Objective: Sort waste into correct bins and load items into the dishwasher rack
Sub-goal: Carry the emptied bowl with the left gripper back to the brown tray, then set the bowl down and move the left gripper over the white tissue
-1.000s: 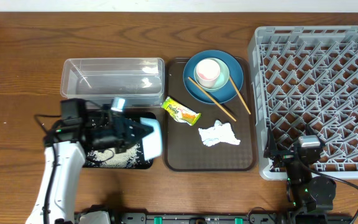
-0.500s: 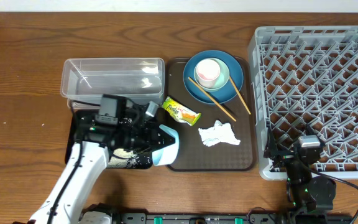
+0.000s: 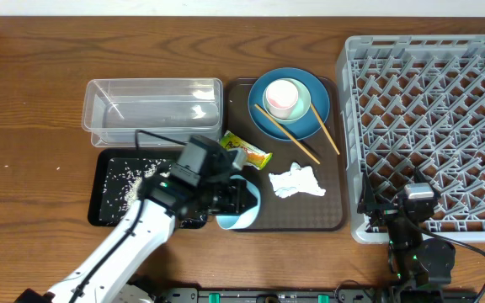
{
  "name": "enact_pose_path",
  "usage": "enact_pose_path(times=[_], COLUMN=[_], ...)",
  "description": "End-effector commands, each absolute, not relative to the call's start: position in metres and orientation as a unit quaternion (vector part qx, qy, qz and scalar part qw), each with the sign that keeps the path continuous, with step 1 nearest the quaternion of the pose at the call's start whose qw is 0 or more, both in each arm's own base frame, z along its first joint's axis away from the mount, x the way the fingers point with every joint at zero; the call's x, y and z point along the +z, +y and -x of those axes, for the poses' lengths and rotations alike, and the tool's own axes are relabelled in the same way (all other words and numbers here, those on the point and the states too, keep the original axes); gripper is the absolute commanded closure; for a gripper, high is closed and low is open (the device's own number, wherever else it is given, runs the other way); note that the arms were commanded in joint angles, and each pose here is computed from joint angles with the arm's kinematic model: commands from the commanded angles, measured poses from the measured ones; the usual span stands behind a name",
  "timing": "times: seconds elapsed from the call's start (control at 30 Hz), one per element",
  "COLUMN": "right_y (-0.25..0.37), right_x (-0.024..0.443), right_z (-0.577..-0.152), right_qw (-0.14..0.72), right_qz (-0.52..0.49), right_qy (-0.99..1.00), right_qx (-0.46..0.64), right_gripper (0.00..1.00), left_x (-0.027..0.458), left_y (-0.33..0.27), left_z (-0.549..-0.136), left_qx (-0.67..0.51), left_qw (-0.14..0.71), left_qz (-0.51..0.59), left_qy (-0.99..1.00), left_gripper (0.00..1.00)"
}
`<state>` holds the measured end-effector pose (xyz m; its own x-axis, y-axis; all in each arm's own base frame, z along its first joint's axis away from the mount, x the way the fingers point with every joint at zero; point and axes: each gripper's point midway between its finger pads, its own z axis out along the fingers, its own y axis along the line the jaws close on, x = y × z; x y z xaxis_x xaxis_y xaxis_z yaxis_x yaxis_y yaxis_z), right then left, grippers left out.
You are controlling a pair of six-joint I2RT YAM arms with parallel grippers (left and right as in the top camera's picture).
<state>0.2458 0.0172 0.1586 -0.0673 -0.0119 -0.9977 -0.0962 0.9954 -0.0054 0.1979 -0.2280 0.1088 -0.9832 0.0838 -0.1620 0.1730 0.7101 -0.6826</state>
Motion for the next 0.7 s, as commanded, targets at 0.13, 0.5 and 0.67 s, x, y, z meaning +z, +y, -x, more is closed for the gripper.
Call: enact_pose_path(times=[0.13,0.5,0.67], right_y=[0.018,0.018,0.018], right_x=[0.157,0.157,0.157], right_z=[-0.246,-0.246,-0.246], right_qw=[0.68,0.68,0.68], right_qz=[0.04,0.04,0.04], right_qy=[0.731,0.731,0.731], right_qx=[0.03,0.03,0.03], right_gripper=[0.01,0.01,0.01], left_x=[0.104,0.089,0.083], left_y=[-0.241,-0.251,-0.25], left_z=[-0.204,-0.19,-0.19], left_qx=[-0.28,-0.209,-0.198], left_qw=[0.15,0.183,0.177], left_qz=[-0.121,-0.172,-0.171], left_qy=[0.94,0.945,0.949], left_gripper=[0.94,0.94,0.93])
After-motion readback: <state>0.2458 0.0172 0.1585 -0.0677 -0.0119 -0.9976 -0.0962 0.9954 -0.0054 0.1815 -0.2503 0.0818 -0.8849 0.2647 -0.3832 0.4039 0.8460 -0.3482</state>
